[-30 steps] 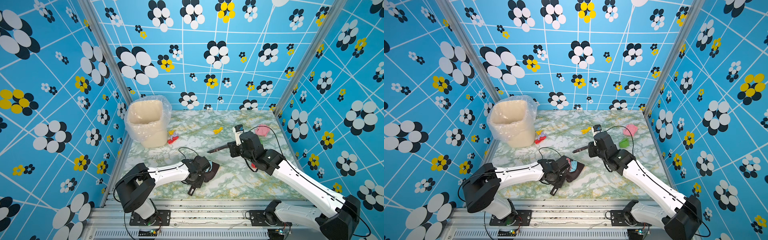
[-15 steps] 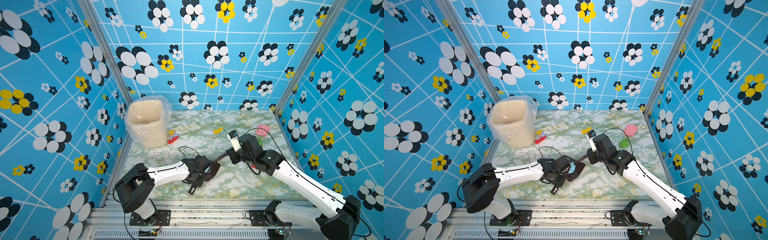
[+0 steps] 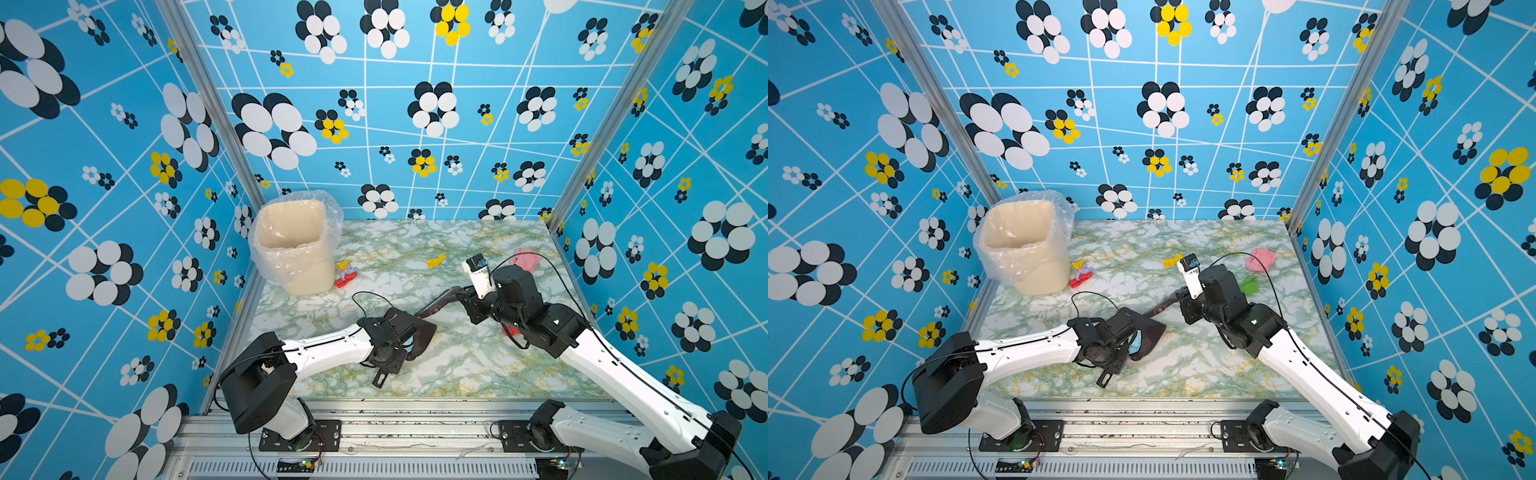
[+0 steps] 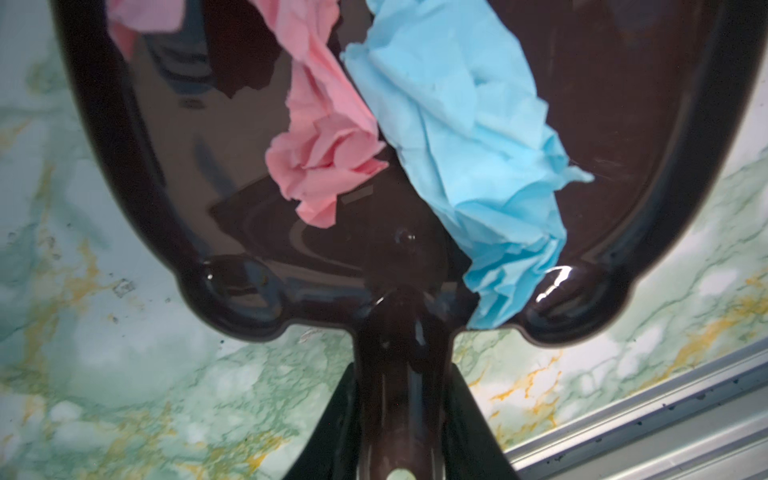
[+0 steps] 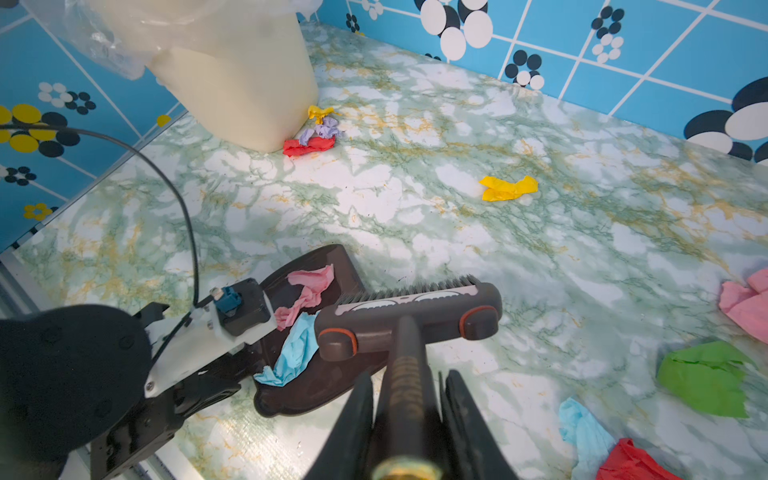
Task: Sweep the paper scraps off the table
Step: 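Lift the loaded dustpan with the left gripper while the right brush withdraws, then carry the dustpan with the left gripper over the bin and tip it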
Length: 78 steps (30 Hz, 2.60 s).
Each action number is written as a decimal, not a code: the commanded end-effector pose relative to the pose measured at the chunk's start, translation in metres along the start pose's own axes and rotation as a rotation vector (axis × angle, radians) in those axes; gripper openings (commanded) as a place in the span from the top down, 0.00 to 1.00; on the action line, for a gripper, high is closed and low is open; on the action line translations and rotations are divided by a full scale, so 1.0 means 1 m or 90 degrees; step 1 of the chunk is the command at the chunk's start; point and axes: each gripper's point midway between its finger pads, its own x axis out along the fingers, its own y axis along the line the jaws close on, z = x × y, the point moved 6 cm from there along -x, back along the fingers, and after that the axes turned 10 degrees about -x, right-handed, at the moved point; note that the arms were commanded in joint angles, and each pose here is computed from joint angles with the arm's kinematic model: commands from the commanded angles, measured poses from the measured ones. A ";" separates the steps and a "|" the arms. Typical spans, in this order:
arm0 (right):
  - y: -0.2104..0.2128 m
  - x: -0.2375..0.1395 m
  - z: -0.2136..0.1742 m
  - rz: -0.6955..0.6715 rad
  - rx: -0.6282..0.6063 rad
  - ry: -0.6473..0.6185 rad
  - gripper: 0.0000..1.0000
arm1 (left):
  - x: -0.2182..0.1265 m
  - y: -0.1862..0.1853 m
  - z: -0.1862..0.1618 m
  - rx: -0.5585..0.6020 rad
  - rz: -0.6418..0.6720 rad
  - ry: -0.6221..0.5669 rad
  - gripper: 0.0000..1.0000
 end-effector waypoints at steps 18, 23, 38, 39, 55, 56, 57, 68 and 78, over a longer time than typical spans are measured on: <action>-0.027 0.058 0.120 -0.047 0.066 -0.210 1.00 | -0.039 0.030 -0.021 -0.085 0.016 -0.036 1.00; -0.057 0.037 0.098 -0.052 0.155 -0.143 1.00 | -0.071 0.043 -0.028 -0.099 0.047 -0.048 1.00; -0.088 -0.006 0.032 -0.089 0.231 -0.107 1.00 | -0.160 0.052 -0.005 -0.069 0.116 -0.075 1.00; -0.087 -0.005 0.028 -0.086 0.233 -0.101 1.00 | -0.164 0.052 -0.001 -0.067 0.120 -0.075 1.00; -0.072 0.013 -0.001 -0.024 0.269 -0.065 1.00 | -0.230 0.054 0.062 -0.104 0.046 -0.176 1.00; -0.072 0.013 -0.002 -0.025 0.269 -0.064 1.00 | -0.232 0.057 0.065 -0.111 0.044 -0.182 1.00; -0.072 0.013 -0.002 -0.026 0.269 -0.063 1.00 | -0.235 0.059 0.070 -0.120 0.038 -0.192 1.00; -0.071 0.023 -0.005 -0.010 0.295 -0.053 1.00 | -0.252 0.077 0.114 -0.167 -0.035 -0.271 1.00; -0.066 0.024 -0.007 0.016 0.311 -0.052 1.00 | -0.269 0.116 0.151 -0.232 -0.125 -0.323 1.00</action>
